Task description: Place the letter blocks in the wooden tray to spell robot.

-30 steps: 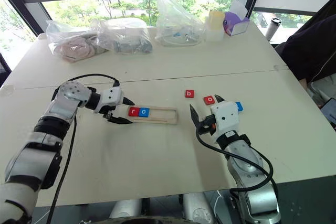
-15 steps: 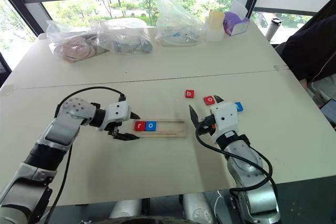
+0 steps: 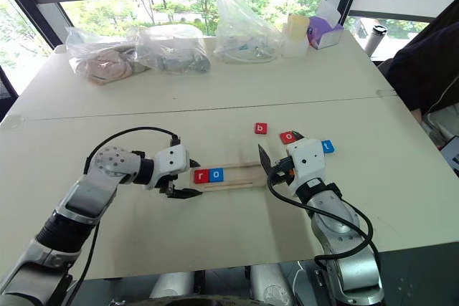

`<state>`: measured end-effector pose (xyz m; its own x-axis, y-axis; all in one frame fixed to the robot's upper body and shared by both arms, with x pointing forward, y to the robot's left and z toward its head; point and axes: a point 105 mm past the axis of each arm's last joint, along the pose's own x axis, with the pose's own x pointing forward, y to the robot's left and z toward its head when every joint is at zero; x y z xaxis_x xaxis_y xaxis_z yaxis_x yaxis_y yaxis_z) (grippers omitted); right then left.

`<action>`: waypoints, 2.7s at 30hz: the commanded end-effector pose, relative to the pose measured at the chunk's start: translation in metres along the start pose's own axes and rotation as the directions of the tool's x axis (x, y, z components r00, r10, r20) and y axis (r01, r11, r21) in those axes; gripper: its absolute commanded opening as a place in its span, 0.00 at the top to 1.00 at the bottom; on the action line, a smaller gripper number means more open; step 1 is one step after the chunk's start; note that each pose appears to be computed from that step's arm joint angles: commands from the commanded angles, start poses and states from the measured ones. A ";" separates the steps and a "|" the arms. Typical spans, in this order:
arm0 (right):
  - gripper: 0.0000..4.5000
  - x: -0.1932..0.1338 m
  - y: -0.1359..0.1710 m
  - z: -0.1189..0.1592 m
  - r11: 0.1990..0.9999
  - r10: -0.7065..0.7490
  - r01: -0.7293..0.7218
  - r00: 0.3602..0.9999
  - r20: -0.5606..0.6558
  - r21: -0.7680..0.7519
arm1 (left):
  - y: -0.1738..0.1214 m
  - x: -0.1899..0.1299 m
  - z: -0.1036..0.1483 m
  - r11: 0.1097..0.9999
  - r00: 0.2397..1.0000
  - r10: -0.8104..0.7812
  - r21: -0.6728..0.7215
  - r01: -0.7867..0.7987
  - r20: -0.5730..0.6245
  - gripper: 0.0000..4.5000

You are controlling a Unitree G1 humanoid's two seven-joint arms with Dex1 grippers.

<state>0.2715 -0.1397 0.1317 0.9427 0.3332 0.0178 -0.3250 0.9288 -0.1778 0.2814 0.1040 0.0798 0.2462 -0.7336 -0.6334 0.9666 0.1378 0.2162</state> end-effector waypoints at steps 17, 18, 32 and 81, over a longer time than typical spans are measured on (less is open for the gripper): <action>0.00 0.002 0.003 0.015 1.000 0.017 -0.016 0.998 0.055 -0.011 | -0.020 0.013 -0.021 0.997 0.996 -0.066 -0.031 0.064 -0.067 0.30; 0.00 0.001 0.003 0.015 1.000 0.018 -0.017 0.998 0.055 -0.012 | -0.020 0.013 -0.021 0.997 0.996 -0.069 -0.041 0.067 -0.064 0.19; 0.00 0.005 0.003 0.016 0.999 0.039 -0.038 0.998 0.056 -0.014 | -0.022 -0.032 -0.060 0.988 0.988 -0.053 -0.151 0.031 -0.143 0.00; 0.12 0.128 0.028 -0.035 0.987 -0.052 0.102 0.936 -0.348 0.127 | 0.000 -0.089 0.038 0.968 0.901 0.160 -0.244 -0.063 0.403 0.00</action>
<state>0.3855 -0.0823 0.0930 0.9269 0.2002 -0.3175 -0.2241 0.9737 -0.0403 0.2550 0.1455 0.1577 0.3388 -0.9075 -0.2483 0.9386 0.3442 0.0226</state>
